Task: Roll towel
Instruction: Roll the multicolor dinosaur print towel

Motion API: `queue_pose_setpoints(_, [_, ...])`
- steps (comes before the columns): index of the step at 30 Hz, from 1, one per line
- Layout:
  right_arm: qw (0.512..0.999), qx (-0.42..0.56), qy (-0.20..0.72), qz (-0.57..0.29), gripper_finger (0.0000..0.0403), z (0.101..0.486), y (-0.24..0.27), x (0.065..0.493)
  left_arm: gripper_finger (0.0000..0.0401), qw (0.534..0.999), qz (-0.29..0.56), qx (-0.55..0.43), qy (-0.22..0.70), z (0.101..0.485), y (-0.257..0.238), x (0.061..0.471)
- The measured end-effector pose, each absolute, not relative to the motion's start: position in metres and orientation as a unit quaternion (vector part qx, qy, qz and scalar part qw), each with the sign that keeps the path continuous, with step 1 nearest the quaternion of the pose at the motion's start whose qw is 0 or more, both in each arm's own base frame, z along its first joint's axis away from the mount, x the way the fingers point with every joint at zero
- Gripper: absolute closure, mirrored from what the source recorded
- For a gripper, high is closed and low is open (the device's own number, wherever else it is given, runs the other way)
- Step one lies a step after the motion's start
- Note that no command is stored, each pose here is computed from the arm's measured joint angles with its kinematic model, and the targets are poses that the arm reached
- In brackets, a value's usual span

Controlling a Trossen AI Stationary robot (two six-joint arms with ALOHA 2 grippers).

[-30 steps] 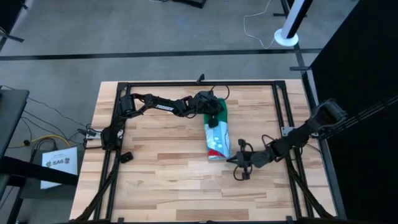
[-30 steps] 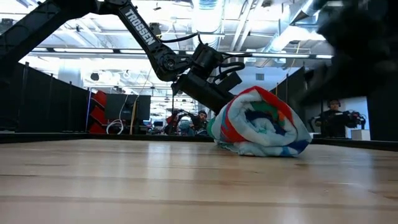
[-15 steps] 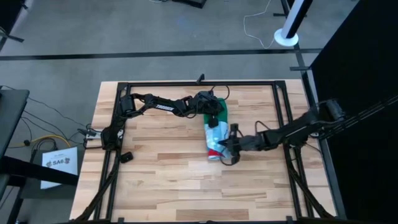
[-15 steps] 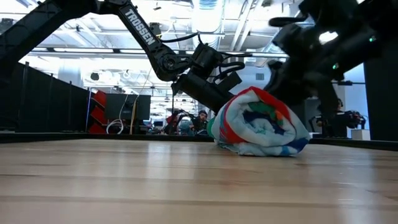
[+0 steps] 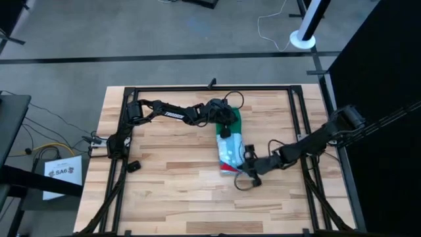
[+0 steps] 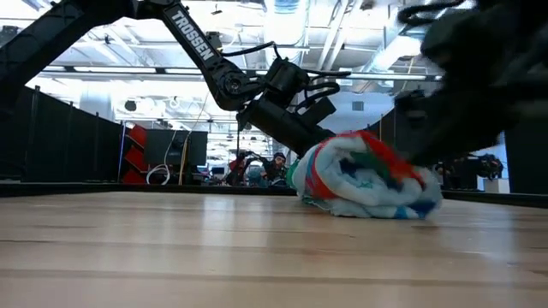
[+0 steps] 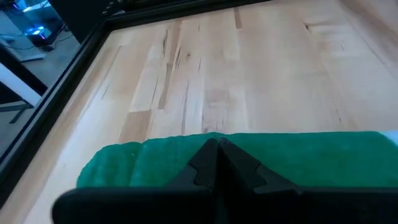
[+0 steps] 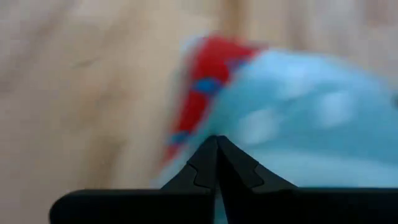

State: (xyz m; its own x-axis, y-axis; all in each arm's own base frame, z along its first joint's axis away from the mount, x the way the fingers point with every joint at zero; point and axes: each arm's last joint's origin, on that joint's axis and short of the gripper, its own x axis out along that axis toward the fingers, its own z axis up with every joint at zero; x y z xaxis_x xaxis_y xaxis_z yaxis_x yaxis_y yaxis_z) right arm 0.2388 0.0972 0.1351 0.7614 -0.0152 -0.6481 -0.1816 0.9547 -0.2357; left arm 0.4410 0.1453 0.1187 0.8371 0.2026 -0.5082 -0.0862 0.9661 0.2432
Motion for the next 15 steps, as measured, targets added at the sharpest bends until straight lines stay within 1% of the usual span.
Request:
queue_pose_setpoints(2, [0.924, -0.135, 0.348, 0.085, 0.0403, 0.145, 0.1, 0.23, 0.0401, 0.951, 0.085, 0.111, 0.278, 0.119, 0.146, 0.441])
queue_pose_setpoints(4, [0.928, -0.135, 0.335, 0.093, 0.0403, 0.161, 0.101, 0.225, 0.0401, 0.949, 0.096, 0.112, 0.278, 0.119, 0.15, 0.44])
queue_pose_setpoints(7, [0.944, -0.163, 0.282, 0.054, 0.0403, 0.187, 0.095, 0.224, 0.0401, 0.948, 0.101, 0.114, 0.279, 0.119, 0.151, 0.44])
queue_pose_setpoints(10, [0.949, -0.204, 0.239, 0.027, 0.0403, 0.202, 0.081, 0.227, 0.0401, 0.948, 0.101, 0.115, 0.279, 0.119, 0.151, 0.44])
queue_pose_setpoints(12, [0.95, -0.225, 0.217, 0.011, 0.0403, 0.204, 0.07, 0.233, 0.0401, 0.948, 0.099, 0.114, 0.279, 0.119, 0.15, 0.44])
queue_pose_setpoints(15, [0.954, -0.222, 0.199, 0.036, 0.0403, 0.194, 0.051, 0.249, 0.0401, 0.949, 0.096, 0.113, 0.278, 0.119, 0.15, 0.44])
